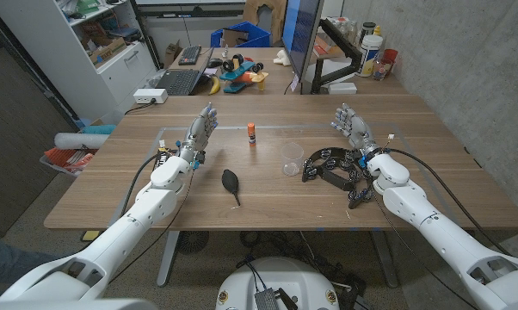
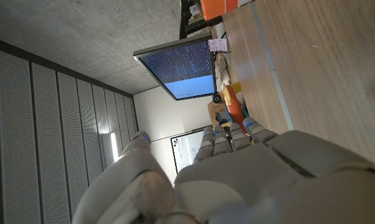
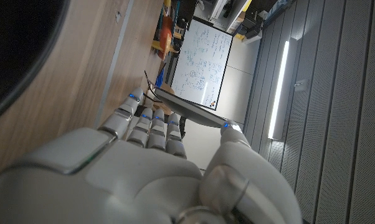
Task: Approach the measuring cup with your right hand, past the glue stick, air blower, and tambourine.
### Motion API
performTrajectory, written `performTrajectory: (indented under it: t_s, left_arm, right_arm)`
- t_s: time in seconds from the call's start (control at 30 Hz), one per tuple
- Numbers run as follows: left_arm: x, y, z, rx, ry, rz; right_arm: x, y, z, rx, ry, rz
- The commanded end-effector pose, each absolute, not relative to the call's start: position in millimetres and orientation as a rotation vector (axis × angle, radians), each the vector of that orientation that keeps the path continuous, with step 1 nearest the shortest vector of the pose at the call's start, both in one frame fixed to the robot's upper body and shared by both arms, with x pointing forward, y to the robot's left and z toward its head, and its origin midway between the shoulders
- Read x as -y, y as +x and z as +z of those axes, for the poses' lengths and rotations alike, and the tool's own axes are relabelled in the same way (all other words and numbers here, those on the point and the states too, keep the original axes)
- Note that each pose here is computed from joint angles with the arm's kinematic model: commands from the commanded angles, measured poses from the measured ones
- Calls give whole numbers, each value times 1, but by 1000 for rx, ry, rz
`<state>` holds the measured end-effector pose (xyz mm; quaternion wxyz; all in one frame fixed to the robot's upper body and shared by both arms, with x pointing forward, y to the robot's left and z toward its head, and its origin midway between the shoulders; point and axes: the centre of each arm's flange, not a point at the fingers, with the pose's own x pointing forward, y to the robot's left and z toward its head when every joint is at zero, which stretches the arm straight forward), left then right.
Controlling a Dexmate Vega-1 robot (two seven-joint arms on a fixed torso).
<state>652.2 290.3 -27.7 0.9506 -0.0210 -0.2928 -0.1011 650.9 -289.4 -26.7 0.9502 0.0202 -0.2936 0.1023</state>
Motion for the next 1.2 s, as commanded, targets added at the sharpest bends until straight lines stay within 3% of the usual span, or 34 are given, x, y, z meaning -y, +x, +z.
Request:
performTrajectory:
  t_s: [0.03,1.2]
  left_arm:
    - [-288,650,-26,604,-41,-209]
    - [-282,650,-29,591,-22,-201]
  right_arm:
    - [288,649,-27,596,38,208]
    - [294,643,-26,633,-18,194]
